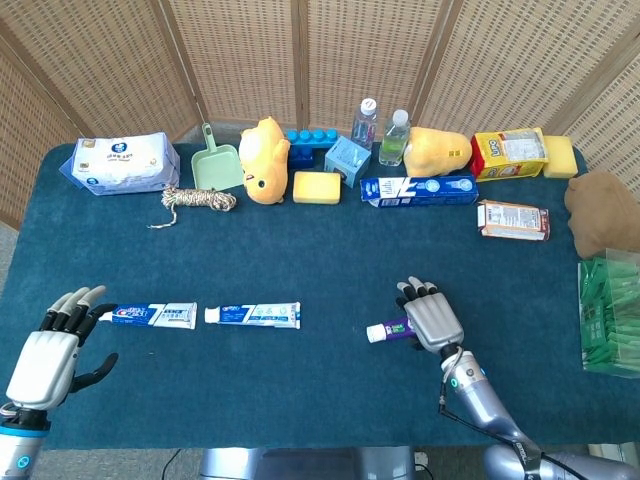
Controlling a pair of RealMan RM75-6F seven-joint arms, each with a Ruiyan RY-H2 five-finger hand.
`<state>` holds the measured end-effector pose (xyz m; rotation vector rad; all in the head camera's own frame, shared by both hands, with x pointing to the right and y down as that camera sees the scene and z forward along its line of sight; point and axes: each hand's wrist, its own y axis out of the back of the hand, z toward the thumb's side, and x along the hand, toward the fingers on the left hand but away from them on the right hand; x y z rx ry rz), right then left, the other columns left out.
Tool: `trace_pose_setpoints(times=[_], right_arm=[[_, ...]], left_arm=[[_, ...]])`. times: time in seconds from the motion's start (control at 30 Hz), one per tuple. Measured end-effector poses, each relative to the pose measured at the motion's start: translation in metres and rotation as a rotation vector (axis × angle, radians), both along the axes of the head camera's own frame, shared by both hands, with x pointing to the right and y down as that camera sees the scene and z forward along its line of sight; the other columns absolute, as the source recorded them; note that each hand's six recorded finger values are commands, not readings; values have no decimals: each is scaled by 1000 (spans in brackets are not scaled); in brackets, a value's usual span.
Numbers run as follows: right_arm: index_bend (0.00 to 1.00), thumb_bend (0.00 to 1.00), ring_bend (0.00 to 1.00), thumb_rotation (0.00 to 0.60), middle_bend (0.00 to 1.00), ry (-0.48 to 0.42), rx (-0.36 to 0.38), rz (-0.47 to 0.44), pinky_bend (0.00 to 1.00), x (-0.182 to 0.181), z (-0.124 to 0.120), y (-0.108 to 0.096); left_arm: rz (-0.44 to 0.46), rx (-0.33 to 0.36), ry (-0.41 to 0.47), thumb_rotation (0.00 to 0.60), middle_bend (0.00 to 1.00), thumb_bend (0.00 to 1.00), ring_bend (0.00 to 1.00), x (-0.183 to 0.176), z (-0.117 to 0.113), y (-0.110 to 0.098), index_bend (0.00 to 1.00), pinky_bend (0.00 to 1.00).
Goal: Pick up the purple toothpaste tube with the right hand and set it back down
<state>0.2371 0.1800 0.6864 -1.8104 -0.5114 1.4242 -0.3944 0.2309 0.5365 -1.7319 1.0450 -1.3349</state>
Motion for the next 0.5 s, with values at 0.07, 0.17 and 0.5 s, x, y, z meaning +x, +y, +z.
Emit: trace_pose_setpoints(times=[0.07, 0.17, 0.5], right_arm=[[386, 220, 120, 600, 208, 8, -4, -2, 213, 0, 0, -1], [393, 221, 120, 600, 208, 17, -9, -6, 214, -1, 1, -1], [461, 231, 133, 600, 218, 55, -26, -37, 222, -6, 4, 0]], left_arm=[[0, 0, 2, 600, 120, 240, 95, 0, 1, 0, 214, 102], [1, -2, 3, 600, 119, 240, 95, 1, 2, 0, 214, 102], [-1, 0, 4, 600, 116, 241, 95, -1, 2, 1, 212, 102]])
